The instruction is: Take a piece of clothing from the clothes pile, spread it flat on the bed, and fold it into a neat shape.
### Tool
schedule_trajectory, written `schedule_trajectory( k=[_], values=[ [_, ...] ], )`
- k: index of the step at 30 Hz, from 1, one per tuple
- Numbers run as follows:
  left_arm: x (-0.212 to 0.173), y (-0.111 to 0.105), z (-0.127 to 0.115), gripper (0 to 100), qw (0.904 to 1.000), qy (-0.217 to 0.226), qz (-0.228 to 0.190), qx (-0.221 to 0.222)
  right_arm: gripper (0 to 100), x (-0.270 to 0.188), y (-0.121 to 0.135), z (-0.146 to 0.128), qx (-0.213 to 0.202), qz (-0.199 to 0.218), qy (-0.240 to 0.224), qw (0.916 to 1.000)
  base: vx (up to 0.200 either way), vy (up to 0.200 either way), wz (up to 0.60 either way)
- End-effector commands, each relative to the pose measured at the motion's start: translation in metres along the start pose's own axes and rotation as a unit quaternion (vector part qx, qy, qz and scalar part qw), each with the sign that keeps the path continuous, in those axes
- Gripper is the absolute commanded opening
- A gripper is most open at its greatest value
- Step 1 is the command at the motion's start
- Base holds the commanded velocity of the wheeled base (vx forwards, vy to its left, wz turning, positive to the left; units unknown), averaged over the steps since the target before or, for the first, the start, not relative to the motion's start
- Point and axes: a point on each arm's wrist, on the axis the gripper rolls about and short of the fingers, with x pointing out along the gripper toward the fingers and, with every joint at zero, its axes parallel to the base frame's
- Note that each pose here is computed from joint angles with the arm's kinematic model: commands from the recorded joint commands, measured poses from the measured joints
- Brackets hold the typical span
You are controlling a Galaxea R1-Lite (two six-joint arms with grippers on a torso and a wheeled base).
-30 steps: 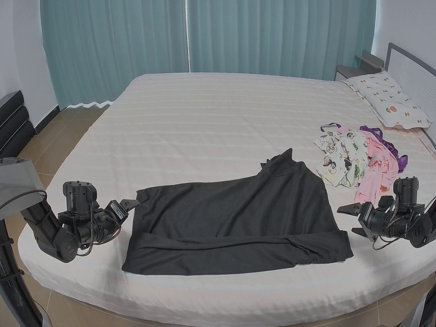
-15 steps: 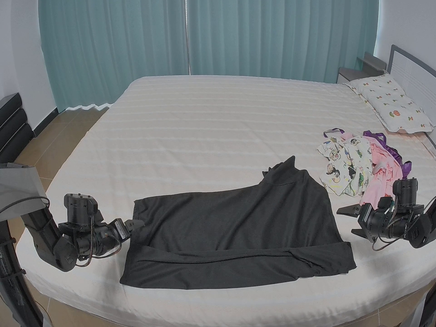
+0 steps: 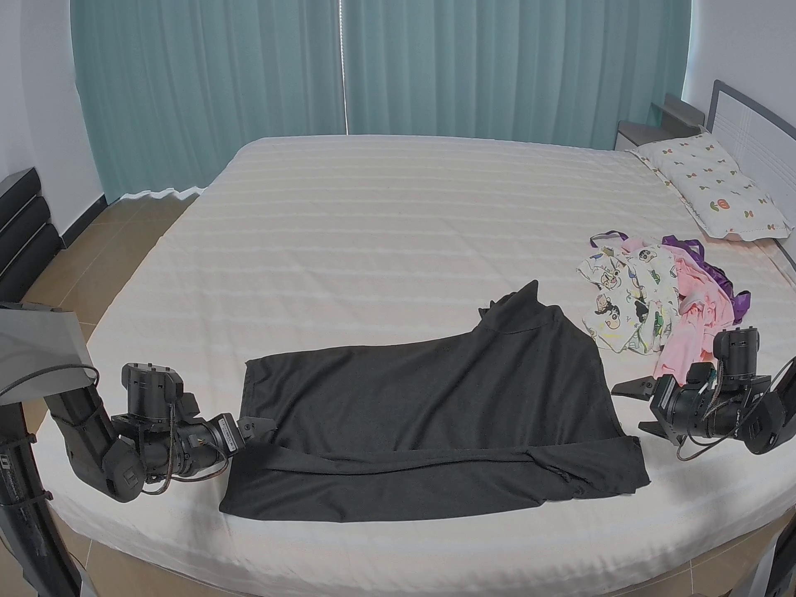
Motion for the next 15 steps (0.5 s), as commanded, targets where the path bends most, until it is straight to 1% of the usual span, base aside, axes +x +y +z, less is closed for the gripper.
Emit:
schedule_trajectory(
  k=[1,2,3,5,8,12,15],
  values=[
    [0.0054,-0.001,-0.0003,100,1.0,0.003,-0.002,0.003,100,0.0021,-0.0008,-0.0006,0.001,-0.001,0.003,1.0,0.0,0.0,0.0],
    [0.006,-0.0018,-0.0012,100,1.0,0.005,-0.003,0.004,100,0.0023,-0.0005,-0.0008,0.0,-0.001,0.004,1.0,0.0,0.0,0.0],
    [0.006,-0.0018,-0.0012,0,1.0,0.005,-0.003,0.004,100,0.0023,-0.0005,-0.0008,0.0,-0.001,0.004,1.0,0.0,0.0,0.0],
    [0.0097,-0.0004,-0.0056,0,0.9999,0.015,0.001,0.004,100,0.0033,-0.001,-0.002,0.001,-0.003,0.006,1.0,0.0,0.0,0.0],
    [0.0091,0.0013,-0.0068,0,0.9999,0.017,0.004,0.002,100,0.0035,-0.0005,-0.0013,0.001,-0.002,0.005,1.0,0.0,0.0,0.0],
    [0.0078,0.0031,-0.0065,0,0.9998,0.013,0.011,-0.002,100,0.0044,0.0016,0.001,-0.002,0.002,0.001,1.0,0.0,0.0,0.0],
    [0.0028,0.0019,-0.0005,0,0.9999,-0.001,0.008,-0.01,100,0.0074,0.0025,-0.0016,-0.005,0.004,0.01,0.9999,0.0,0.0,0.0]
  ],
)
